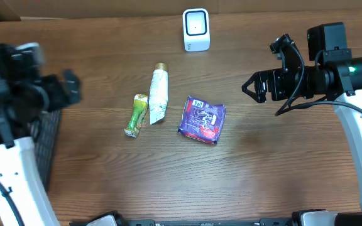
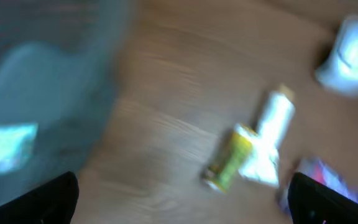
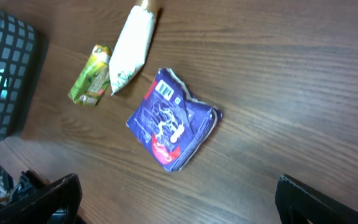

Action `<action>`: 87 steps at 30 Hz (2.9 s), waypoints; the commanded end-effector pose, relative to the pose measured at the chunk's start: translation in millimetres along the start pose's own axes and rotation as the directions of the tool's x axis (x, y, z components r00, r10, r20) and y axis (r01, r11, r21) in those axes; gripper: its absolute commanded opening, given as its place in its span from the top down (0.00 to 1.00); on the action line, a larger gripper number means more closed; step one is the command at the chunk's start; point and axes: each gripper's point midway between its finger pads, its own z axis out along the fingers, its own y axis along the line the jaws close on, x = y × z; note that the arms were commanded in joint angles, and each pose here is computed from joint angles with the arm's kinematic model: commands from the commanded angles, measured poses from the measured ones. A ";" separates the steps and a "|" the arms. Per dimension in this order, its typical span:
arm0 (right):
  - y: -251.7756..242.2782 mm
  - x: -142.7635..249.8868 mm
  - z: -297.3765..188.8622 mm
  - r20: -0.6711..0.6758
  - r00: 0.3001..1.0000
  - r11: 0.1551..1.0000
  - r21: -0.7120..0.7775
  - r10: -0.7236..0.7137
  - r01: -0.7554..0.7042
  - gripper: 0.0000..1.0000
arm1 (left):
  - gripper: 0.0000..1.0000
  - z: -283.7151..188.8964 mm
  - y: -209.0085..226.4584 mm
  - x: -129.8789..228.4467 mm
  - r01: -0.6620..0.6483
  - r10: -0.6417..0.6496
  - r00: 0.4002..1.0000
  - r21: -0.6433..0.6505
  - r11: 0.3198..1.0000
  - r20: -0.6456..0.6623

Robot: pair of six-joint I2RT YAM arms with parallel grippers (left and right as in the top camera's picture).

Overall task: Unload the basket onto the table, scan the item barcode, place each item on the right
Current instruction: 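Reach left gripper into basket and grasp the mint-green wipes pack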

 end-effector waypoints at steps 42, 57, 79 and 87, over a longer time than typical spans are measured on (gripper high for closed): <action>3.0 3.1 -5.3 -0.014 1.000 1.000 -0.002 0.009 -0.009 0.00 | 0.16 189.3 289.2 100.0 0.624 -0.856 0.517 -0.676 0.392 -0.018; 3.0 3.6 -5.3 -0.016 1.000 1.000 -0.002 0.010 -0.010 0.00 | 0.20 222.0 304.7 122.2 0.523 -0.801 0.590 -0.707 0.476 -0.103; 3.0 2.9 -5.3 -0.014 1.000 1.000 -0.002 0.009 -0.009 0.00 | 0.48 238.8 299.8 143.8 0.533 -0.809 0.575 -0.694 0.483 -0.122; 2.9 2.6 -5.3 -0.013 1.000 1.000 -0.002 0.008 -0.008 0.00 | 0.96 231.2 288.0 129.5 0.554 -0.812 0.560 -0.655 0.514 -0.164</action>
